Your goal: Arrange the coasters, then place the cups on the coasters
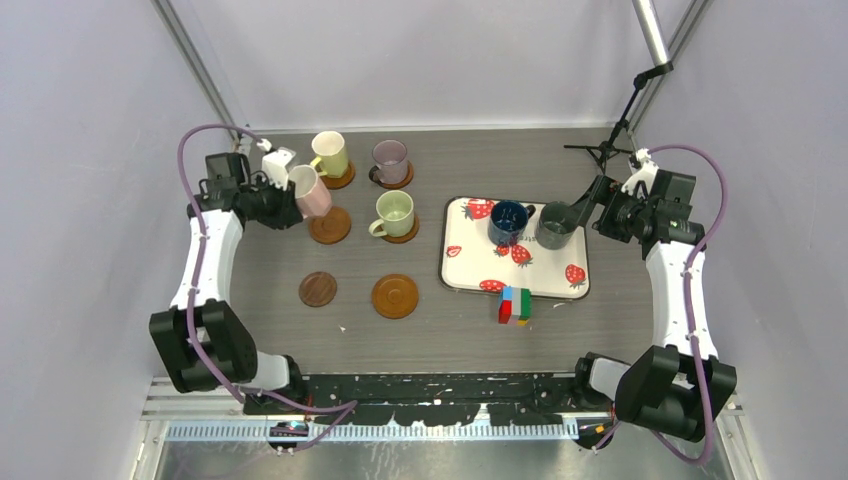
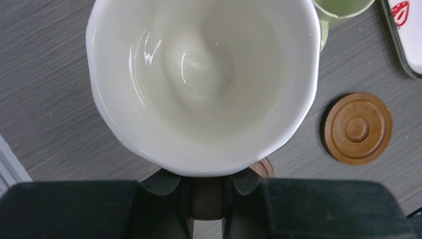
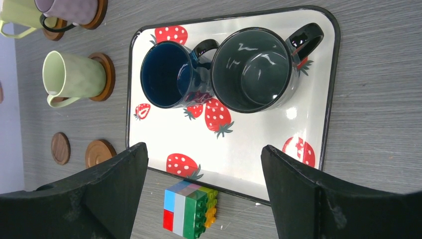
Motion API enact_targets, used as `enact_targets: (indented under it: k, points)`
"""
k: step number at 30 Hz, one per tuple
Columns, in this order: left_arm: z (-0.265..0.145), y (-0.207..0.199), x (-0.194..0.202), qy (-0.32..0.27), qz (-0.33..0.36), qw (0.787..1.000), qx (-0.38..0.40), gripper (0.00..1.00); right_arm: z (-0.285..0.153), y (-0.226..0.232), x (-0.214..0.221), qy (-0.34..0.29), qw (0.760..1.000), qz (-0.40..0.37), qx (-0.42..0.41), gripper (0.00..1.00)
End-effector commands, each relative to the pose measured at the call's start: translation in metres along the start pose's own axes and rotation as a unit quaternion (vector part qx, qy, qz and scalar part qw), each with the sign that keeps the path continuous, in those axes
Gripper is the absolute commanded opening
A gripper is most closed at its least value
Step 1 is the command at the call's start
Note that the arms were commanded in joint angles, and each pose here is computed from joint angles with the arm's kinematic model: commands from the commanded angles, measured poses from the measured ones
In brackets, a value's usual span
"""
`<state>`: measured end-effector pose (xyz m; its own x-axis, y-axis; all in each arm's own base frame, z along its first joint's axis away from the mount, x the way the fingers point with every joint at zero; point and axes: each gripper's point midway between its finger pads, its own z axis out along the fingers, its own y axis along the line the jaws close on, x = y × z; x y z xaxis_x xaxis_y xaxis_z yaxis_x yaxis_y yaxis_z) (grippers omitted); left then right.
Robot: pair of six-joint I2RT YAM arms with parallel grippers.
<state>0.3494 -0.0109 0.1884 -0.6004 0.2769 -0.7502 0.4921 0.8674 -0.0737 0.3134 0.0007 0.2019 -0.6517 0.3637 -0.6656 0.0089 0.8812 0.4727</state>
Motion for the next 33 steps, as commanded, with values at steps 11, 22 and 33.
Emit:
enact_targets:
  k: [11,22,33]
  points:
    - [0.05,0.035,-0.009,-0.047,0.078,0.996,0.007,0.0,0.004,0.003,-0.005,-0.005,1.0,-0.007,-0.014,0.88]
    - [0.079,0.045,0.014,-0.001,0.08,0.997,-0.001,0.0,0.006,0.002,-0.003,-0.001,1.0,-0.006,-0.013,0.89]
    - [0.091,0.039,0.025,0.018,0.089,0.996,0.004,0.0,0.006,0.001,-0.003,-0.001,1.0,-0.005,-0.012,0.89]
